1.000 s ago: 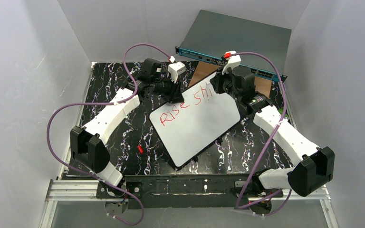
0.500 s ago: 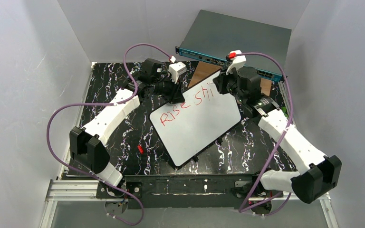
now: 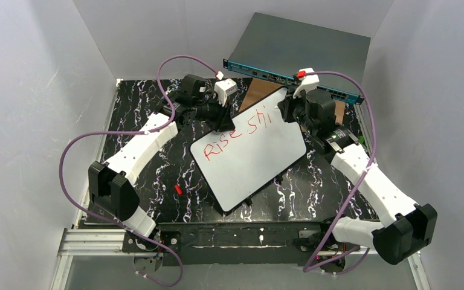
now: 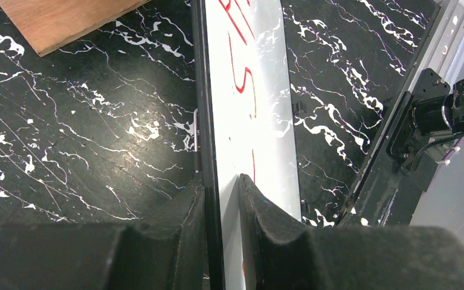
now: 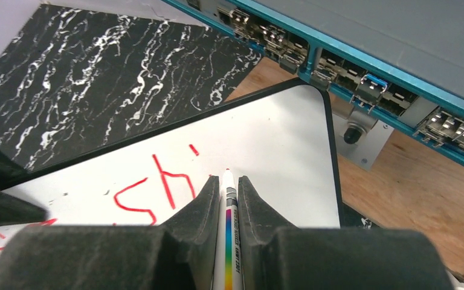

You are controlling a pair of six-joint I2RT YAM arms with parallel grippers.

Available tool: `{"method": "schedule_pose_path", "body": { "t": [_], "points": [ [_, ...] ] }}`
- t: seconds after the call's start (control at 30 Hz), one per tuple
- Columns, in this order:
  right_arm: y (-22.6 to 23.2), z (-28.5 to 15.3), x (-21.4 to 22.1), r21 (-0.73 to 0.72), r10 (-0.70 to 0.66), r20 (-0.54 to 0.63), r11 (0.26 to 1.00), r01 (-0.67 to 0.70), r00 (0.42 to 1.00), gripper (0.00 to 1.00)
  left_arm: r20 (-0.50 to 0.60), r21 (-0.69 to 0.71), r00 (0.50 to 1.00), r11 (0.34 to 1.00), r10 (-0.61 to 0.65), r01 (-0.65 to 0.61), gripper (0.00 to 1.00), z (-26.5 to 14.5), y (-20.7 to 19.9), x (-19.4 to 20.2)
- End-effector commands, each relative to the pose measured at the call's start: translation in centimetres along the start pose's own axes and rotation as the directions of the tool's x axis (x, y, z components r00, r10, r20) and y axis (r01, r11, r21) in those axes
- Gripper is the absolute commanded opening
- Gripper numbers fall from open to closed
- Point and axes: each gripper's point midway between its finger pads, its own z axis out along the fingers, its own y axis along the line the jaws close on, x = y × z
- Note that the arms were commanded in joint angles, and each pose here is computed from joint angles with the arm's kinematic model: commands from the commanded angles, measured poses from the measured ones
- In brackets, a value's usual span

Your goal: Write a sentence on the whiteboard

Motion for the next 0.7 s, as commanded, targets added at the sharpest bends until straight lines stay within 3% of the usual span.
{"method": "schedule_pose_path", "body": {
  "t": [0.0,0.67],
  "points": [
    [-1.0,1.0,-0.7,0.03,-0.005,0.034,1.0,0.004,0.999,0.01,-0.019,0.054,0.998,0.997,0.056,-0.055,0.0,-1.1,-2.5,0.3],
    [-0.4,3.0,0.7,-0.01,0.037,-0.01,0.999,-0.037,0.999,0.01,-0.024,0.058,0.998,0.997,0.055,-0.054,0.0,-1.0,-2.5,0.5]
  ]
}}
